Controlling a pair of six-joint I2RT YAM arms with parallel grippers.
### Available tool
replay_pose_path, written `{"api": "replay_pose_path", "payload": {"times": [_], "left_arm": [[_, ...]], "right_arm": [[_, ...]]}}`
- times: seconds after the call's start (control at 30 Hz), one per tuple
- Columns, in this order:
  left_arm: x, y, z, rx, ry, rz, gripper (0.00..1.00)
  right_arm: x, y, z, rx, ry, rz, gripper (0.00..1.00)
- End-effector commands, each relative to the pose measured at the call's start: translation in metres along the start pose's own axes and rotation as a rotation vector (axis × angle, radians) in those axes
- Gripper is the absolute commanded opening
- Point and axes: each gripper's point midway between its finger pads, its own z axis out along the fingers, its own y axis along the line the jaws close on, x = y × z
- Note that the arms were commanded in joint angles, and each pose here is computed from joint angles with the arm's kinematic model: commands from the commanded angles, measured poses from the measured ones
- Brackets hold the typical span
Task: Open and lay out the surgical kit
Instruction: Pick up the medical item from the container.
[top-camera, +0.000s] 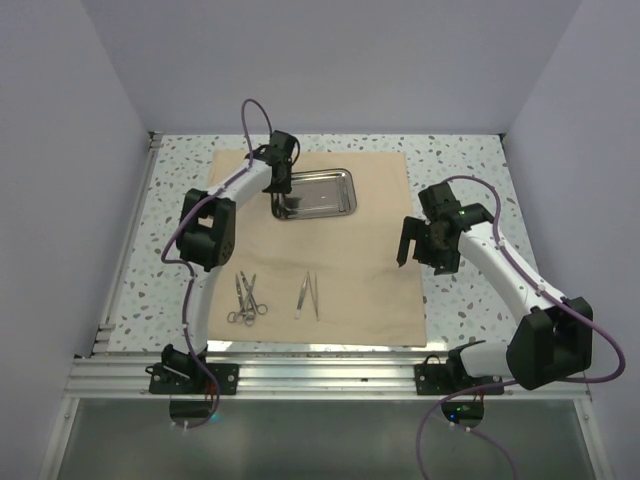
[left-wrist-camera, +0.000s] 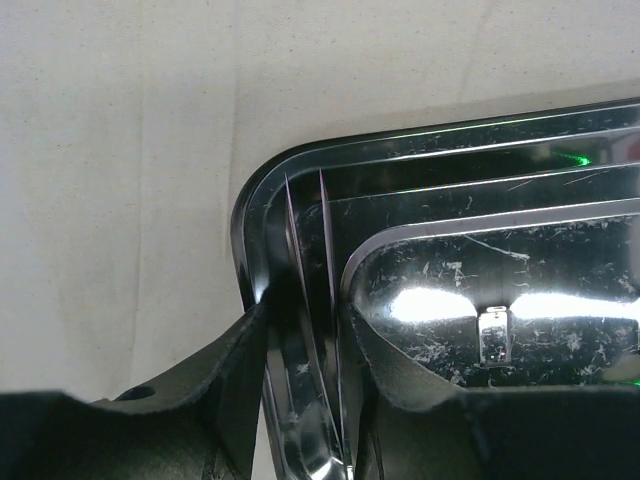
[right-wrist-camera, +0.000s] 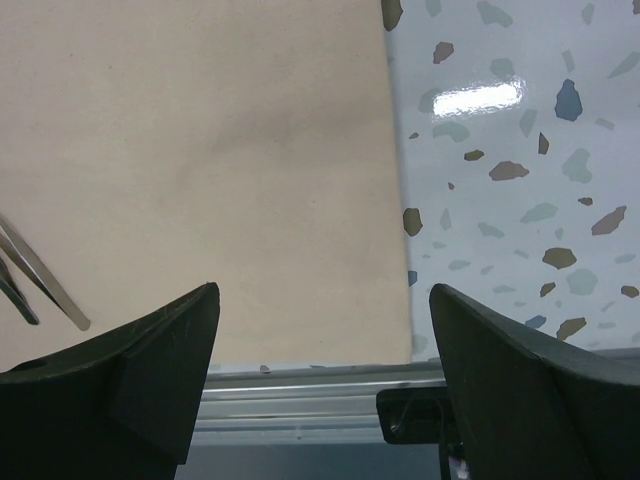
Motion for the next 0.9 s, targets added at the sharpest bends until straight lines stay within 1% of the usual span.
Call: {"api": "replay_pose_path", "payload": {"times": [0.0, 0.17, 0.27, 0.3, 0.4, 0.57, 0.6, 0.7, 0.8, 0.87], "left_arm": [[0.003, 0.004, 0.012, 0.009, 0.004, -0.004, 0.39], [0.013, 0.001, 0.020, 0.031, 0.033, -0.005, 0.35], [0.020, -0.004, 0.025, 0.056, 0.055, -0.005, 0.29], [0.023, -0.005, 0.026, 0.059, 0.064, -0.005, 0.24], [0.031, -0.006, 0.032, 0.066, 0.092, -0.012, 0.16], [0.039, -0.007, 0.036, 0.075, 0.119, -0.019, 0.07], [0.040, -0.006, 0.036, 0.074, 0.123, -0.018, 0.00], [0.034, -0.006, 0.032, 0.075, 0.116, -0.021, 0.00], [0.015, -0.007, 0.016, 0.082, 0.073, -0.031, 0.00], [-0.008, -0.007, -0.002, 0.091, 0.019, -0.046, 0.00]], "right_arm": [[-0.003, -0.001, -0.004, 0.009, -0.021, 0.010, 0.90], [-0.004, -0.002, -0.003, 0.012, -0.023, 0.002, 0.90], [-0.005, -0.001, -0.002, 0.010, -0.022, 0.001, 0.90], [-0.005, -0.001, -0.002, 0.011, -0.021, -0.002, 0.90], [-0.006, -0.001, -0.002, 0.010, -0.022, -0.007, 0.90], [-0.005, -0.002, -0.001, 0.011, -0.022, -0.015, 0.90], [-0.006, -0.001, -0.001, 0.008, -0.024, -0.017, 0.90], [-0.005, -0.001, -0.001, 0.004, -0.025, -0.026, 0.90], [-0.007, 0.000, -0.003, -0.003, -0.031, -0.029, 0.90], [-0.009, 0.002, -0.005, -0.016, -0.040, -0.034, 0.90]]}}
